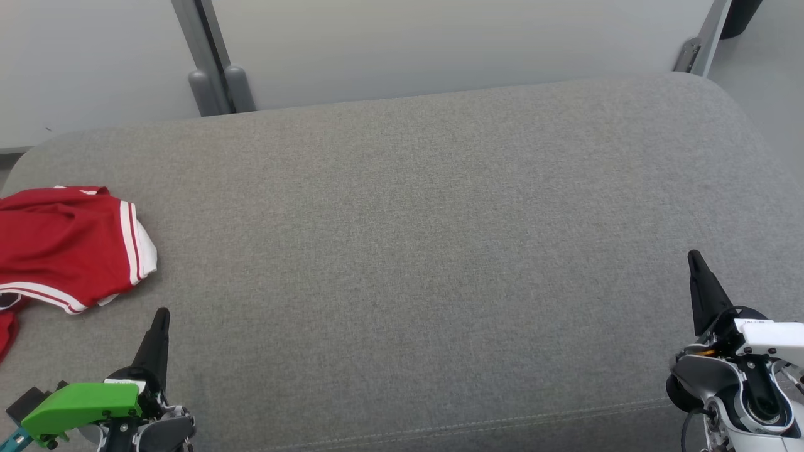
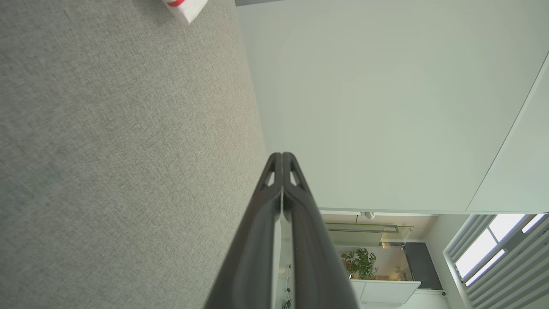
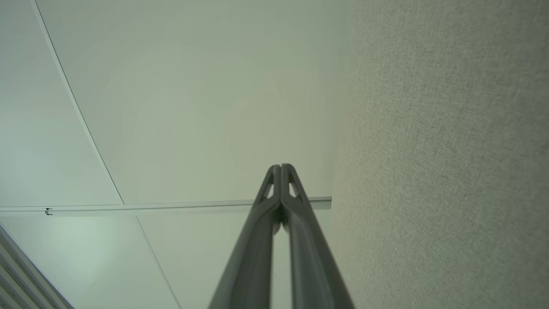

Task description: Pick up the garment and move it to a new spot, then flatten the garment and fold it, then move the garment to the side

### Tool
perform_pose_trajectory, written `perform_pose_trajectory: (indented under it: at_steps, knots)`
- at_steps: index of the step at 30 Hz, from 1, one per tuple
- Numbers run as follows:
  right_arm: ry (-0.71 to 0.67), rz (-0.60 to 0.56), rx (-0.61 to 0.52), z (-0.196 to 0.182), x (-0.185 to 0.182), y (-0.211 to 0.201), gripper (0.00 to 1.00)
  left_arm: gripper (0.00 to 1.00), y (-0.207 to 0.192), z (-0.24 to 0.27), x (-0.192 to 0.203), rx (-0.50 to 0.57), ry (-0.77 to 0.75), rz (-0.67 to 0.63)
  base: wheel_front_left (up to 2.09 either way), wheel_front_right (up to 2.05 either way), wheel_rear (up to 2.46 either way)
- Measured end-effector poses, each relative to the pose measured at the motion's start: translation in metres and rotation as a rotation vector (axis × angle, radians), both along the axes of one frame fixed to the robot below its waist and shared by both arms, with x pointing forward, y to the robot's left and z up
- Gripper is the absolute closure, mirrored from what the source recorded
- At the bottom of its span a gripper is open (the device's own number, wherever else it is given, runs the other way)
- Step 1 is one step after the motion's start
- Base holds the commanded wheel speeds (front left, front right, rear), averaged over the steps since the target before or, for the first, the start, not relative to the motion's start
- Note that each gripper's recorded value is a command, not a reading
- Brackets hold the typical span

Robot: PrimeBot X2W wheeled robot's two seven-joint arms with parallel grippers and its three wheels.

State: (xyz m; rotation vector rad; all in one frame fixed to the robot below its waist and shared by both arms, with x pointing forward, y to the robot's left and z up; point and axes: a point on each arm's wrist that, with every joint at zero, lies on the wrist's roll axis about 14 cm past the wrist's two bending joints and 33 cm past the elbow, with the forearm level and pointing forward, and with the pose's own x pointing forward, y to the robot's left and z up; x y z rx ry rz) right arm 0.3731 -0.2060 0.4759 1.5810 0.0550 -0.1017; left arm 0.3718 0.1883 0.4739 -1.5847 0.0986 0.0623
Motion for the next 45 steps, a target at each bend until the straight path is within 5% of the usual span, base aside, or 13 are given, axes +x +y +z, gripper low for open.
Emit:
perform_pose_trajectory:
  at_steps: [45]
  knots:
    - [0.000,0.000,0.000,0.0000,0.0000,0.0000,1.00,1.00,0.0003,0.0000,0.0000,0.000,0.000,0.001,0.00,0.00,0.00]
